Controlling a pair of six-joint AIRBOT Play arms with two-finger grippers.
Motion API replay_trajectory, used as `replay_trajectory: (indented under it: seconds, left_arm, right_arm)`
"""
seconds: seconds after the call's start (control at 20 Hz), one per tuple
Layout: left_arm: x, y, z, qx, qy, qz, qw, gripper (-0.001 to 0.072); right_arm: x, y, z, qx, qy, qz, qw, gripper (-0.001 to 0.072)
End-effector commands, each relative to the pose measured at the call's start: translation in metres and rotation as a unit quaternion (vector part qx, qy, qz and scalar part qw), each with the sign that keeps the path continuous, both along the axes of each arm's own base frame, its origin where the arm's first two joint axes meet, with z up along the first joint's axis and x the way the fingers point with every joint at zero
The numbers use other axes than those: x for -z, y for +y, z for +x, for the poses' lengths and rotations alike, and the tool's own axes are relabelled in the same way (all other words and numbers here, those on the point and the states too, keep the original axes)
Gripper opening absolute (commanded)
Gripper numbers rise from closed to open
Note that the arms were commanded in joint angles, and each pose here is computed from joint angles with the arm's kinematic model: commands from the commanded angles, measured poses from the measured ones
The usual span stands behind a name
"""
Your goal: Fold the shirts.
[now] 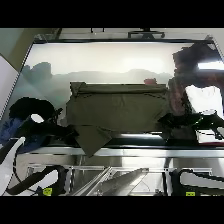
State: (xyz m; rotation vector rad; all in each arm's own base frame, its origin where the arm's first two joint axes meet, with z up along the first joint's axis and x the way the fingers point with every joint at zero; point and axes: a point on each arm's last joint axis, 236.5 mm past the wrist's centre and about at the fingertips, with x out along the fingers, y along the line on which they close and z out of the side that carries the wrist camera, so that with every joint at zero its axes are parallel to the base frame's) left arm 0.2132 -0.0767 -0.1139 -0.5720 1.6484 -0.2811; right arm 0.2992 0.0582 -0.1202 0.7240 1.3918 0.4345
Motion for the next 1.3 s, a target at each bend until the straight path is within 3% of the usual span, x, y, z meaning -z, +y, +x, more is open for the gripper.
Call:
replay_trajectory:
  seconds: [0.0,0.15,0.2,0.25,0.4,0.75,0.8,1.0,1.15,1.25]
  left_arm:
    - [0.017,-0.004,0.014,-0.005,0.006,-0.018,1.0,0.0339]
    - [0.018,-0.004,0.022,-0.007,0.005,-0.02,1.0,0.0335]
    - [0.015,-0.003,0.026,-0.007,0.0,-0.02,1.0,0.0268]
    - [0.011,-0.004,0.029,-0.003,-0.003,-0.022,1.0,0.0039]
    - [-0.001,-0.006,0.031,0.012,-0.002,-0.034,0.999,0.0031]
    - [-0.035,-0.004,0.043,0.019,-0.065,-0.023,0.997,0.0031]
    - [-0.039,-0.004,0.044,0.02,-0.071,-0.023,0.997,0.0031]
    - [-0.051,-0.002,0.033,0.035,-0.07,-0.018,0.997,0.003]
    - [-0.055,0.029,0.021,0.041,-0.07,0.062,0.995,0.003]
    - [-0.066,0.04,0.014,0.054,-0.085,0.093,0.991,0.0031]
  right_arm:
    - [0.001,0.0,-0.004,-0.01,0.002,-0.003,1.0,0.0421]
    - [0.0,0.002,-0.006,-0.014,0.005,0.003,1.0,0.0419]
    - [-0.001,0.004,-0.008,-0.018,0.007,0.006,1.0,0.0351]
    - [-0.002,0.005,-0.01,-0.023,0.009,0.009,1.0,0.0268]
    - [-0.006,0.006,-0.016,-0.038,0.016,0.015,0.999,0.0222]
    - [-0.029,-0.025,-0.019,0.004,0.019,0.036,0.999,0.0213]
    - [-0.032,-0.025,-0.021,0.005,0.023,0.046,0.999,0.0013]
    - [-0.027,-0.03,-0.026,0.014,0.045,0.034,0.998,0.0017]
    - [-0.004,-0.059,-0.049,0.017,0.104,-0.051,0.993,0.0016]
    - [-0.007,-0.066,-0.05,0.027,0.107,-0.068,0.992,0.0016]
